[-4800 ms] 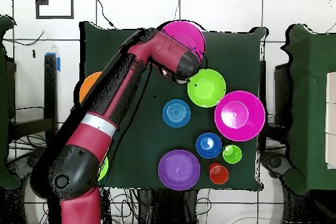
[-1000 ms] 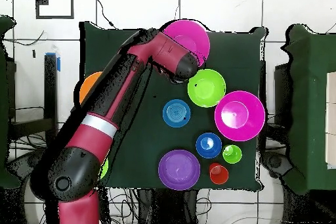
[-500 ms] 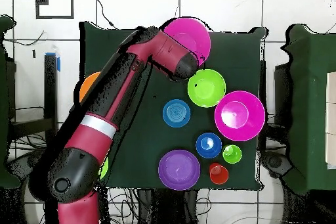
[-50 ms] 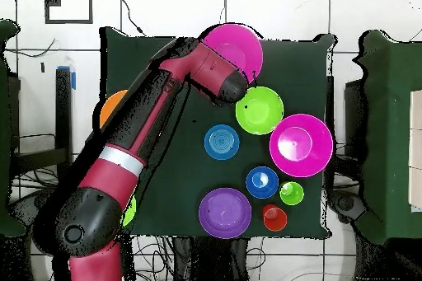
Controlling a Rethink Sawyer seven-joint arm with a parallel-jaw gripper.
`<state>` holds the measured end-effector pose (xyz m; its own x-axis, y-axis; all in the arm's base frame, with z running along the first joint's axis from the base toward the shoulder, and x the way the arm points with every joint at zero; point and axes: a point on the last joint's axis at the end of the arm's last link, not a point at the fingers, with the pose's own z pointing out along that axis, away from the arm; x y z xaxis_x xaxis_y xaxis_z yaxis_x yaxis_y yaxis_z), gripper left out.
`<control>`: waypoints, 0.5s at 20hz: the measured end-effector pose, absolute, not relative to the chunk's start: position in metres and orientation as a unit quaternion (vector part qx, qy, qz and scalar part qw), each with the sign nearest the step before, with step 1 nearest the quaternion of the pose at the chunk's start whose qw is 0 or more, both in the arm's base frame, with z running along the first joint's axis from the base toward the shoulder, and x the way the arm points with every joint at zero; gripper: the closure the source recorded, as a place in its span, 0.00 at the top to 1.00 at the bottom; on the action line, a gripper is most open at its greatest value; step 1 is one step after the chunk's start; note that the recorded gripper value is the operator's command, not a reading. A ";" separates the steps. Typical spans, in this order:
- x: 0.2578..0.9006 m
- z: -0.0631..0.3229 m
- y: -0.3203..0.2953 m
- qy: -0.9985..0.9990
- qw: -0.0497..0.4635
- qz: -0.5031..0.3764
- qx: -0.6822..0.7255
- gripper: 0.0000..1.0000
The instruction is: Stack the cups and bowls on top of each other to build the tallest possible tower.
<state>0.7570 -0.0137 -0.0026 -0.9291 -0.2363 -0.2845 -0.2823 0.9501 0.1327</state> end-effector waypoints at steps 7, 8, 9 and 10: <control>0.738 -0.002 -0.004 0.981 0.129 0.085 -0.121 0.00; 0.735 0.000 -0.002 0.981 0.129 0.085 -0.119 0.00; 0.729 0.003 0.004 0.981 0.130 0.086 -0.116 0.00; 0.728 0.003 0.005 0.981 0.130 0.087 -0.115 0.00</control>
<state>0.7276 0.0052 0.0033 -0.9401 -0.2025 -0.2744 -0.2474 0.9587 0.1402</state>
